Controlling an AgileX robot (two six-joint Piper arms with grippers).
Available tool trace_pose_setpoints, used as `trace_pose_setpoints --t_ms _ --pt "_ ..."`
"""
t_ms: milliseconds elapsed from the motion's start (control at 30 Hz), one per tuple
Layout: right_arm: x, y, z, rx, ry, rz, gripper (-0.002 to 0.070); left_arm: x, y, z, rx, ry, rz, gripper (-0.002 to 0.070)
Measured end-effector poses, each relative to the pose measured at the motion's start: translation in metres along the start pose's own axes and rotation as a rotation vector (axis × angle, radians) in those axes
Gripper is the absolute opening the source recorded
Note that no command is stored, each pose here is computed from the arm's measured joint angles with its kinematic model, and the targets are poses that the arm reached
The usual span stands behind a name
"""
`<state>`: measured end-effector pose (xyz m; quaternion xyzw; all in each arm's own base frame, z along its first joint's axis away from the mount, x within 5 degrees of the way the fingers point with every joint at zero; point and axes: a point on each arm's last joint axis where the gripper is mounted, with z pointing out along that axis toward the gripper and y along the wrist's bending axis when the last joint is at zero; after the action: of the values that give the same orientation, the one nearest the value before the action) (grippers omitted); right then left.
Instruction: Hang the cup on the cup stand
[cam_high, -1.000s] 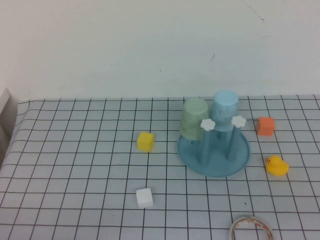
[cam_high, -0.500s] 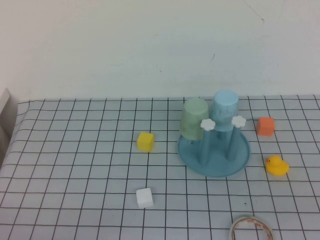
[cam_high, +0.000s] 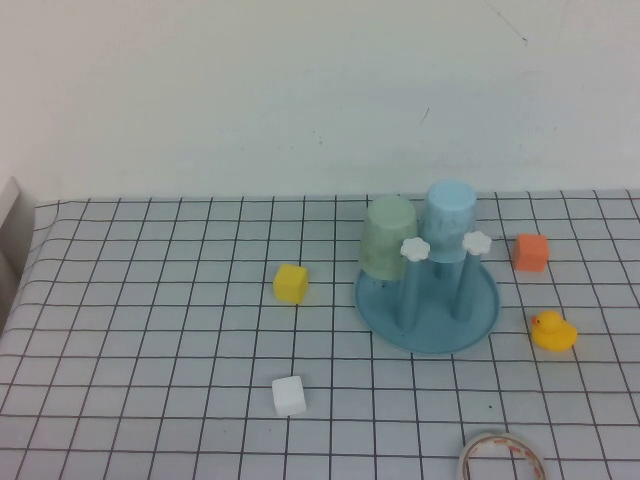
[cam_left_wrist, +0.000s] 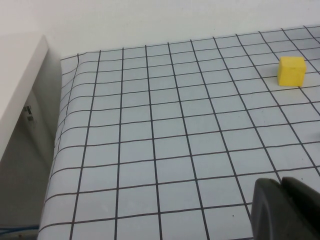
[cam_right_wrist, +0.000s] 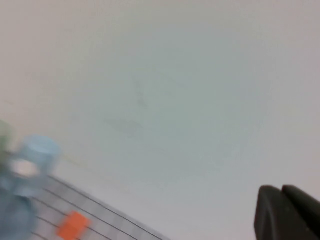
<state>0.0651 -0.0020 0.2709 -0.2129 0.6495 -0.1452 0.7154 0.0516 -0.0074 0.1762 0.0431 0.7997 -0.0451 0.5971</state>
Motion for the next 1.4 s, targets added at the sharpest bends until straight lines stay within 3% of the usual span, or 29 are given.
trace_pose_setpoints --t_ms 133,333,767,967,1100,1167,1267,1400 --pt "0.006 -0.011 -0.003 0.172 0.099 -0.013 -0.0001 0.0 0.0 0.0 0.0 0.0 -0.002 0.0" --pt "0.011 -0.02 -0.008 0.322 0.184 -0.024 -0.0001 0.0 0.0 0.0 0.0 0.0 -0.002 -0.0002" --pt "0.013 -0.023 -0.01 0.375 0.216 -0.026 -0.0001 0.0 0.0 0.0 0.002 0.0 -0.001 -0.0001" --pt "0.006 -0.025 -0.019 0.432 0.106 0.122 -0.0001 0.0 0.0 0.0 0.002 0.0 -0.001 -0.0001" --pt "-0.012 -0.018 -0.025 0.375 -0.112 0.125 -0.0001 0.0 0.0 0.0 0.002 0.0 -0.001 -0.0001" --pt "-0.017 -0.009 -0.027 0.283 -0.161 0.129 -0.0001 0.0 0.0 0.0 0.002 0.0 -0.001 -0.0001" --pt "-0.011 0.003 -0.026 0.158 -0.091 0.148 -0.0001 0.0 0.0 0.0 0.002 0.0 -0.001 -0.0001" --pt "0.013 0.016 -0.026 0.041 0.178 0.191 -0.0001 0.0 0.0 0.0 0.002 0.0 -0.001 -0.0001"
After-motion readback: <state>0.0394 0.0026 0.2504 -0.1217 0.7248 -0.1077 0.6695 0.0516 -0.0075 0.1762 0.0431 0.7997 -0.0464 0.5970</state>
